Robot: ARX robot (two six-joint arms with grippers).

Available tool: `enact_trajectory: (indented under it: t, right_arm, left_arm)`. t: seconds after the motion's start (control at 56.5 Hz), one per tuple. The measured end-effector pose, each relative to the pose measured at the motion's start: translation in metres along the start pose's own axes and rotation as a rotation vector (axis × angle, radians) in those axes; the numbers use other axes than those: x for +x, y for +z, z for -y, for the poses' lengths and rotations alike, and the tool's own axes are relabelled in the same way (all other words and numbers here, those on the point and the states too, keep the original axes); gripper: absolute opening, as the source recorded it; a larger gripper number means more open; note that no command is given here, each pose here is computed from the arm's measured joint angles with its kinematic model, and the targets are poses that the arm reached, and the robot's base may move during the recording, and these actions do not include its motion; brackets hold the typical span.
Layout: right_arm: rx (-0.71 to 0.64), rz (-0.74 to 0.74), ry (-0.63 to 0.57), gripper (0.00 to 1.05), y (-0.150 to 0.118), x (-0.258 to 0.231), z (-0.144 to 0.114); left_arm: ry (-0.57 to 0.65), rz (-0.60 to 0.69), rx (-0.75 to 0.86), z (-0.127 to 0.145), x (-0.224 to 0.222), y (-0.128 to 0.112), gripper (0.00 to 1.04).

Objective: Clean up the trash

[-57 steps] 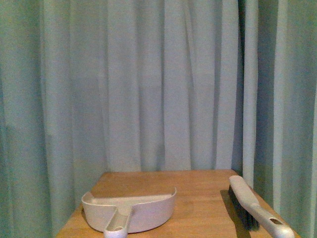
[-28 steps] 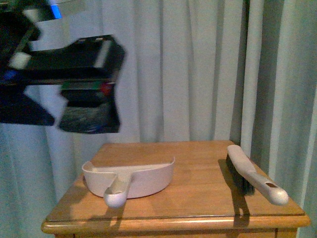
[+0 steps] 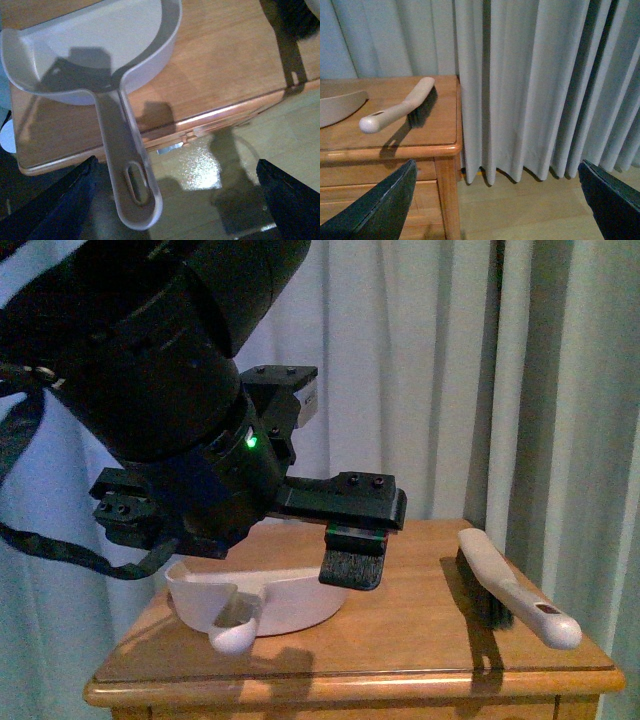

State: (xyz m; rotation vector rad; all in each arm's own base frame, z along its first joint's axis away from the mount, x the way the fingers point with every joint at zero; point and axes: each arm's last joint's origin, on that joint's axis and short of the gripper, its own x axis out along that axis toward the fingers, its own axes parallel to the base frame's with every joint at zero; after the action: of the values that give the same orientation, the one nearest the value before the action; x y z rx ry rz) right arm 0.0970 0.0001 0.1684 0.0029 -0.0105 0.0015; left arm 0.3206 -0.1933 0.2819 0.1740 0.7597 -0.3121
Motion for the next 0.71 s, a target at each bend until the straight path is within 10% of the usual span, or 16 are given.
enact_trajectory:
  t: [0.708]
  right_arm:
    - [0.0,0.0,0.0,0.97,0.0,0.0,0.0]
  left_arm:
    - [0.137,-0.059,-0.057,-0.033,0.05,-0.006,0.97]
